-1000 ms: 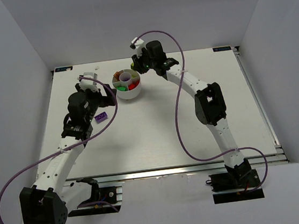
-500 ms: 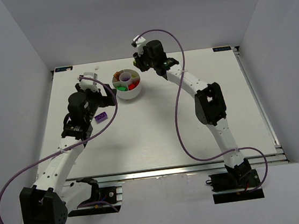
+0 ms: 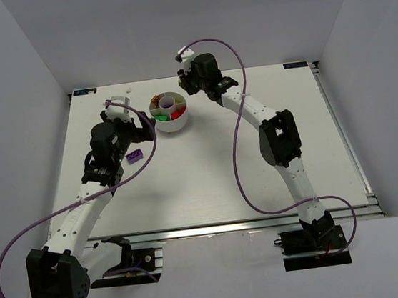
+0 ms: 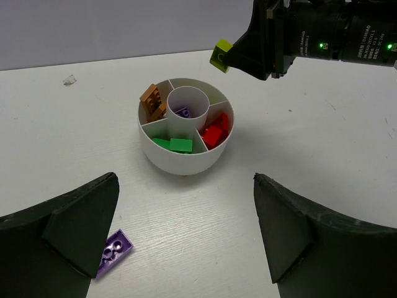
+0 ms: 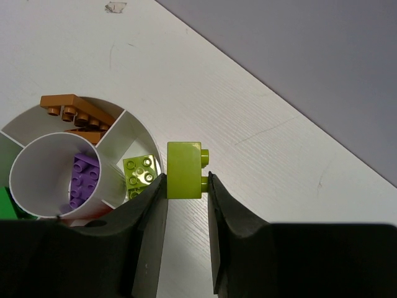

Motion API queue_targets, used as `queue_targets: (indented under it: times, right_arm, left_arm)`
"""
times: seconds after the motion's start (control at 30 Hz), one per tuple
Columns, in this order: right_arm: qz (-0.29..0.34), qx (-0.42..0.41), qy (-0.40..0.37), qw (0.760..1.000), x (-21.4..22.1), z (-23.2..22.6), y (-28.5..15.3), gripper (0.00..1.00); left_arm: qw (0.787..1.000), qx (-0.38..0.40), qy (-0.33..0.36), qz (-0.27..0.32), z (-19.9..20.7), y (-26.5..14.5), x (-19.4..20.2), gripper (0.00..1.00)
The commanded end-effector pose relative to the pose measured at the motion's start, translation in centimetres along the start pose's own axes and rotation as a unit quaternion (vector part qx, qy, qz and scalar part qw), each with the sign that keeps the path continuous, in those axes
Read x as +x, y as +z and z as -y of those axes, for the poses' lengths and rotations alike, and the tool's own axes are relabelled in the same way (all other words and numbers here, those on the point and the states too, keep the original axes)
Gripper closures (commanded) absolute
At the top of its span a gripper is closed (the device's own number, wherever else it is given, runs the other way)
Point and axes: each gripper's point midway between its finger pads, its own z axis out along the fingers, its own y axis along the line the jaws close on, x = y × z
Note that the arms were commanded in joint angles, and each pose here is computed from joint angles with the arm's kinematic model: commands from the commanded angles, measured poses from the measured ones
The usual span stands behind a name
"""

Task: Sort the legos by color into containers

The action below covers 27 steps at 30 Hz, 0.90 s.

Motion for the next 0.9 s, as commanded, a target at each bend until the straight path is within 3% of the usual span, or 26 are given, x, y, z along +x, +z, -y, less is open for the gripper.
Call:
queue_targets:
  times: [0.0,0.53,0.87]
  right_arm:
    - [0.039,0.016,-0.008,0.999,-2.8,0.9,-0.4,1.00]
    - [0.036,0.010,-0.008,0.999,-2.4,0.7,-0.2,1.00]
    - [0.037,-0.049,-0.004,0.998,-2.3,-1.5,-0.3,1.00]
  left_arm:
    - [1.000,0.005,-0.002,0.018,0.2,0.0,-1.7,0.02]
    - [1.000,0.007,-0.002,0.019,0.3,-0.1,-1.8,0.02]
    - [1.000,0.008,-0.002,0.020,0.3,-0.1,-1.8,0.02]
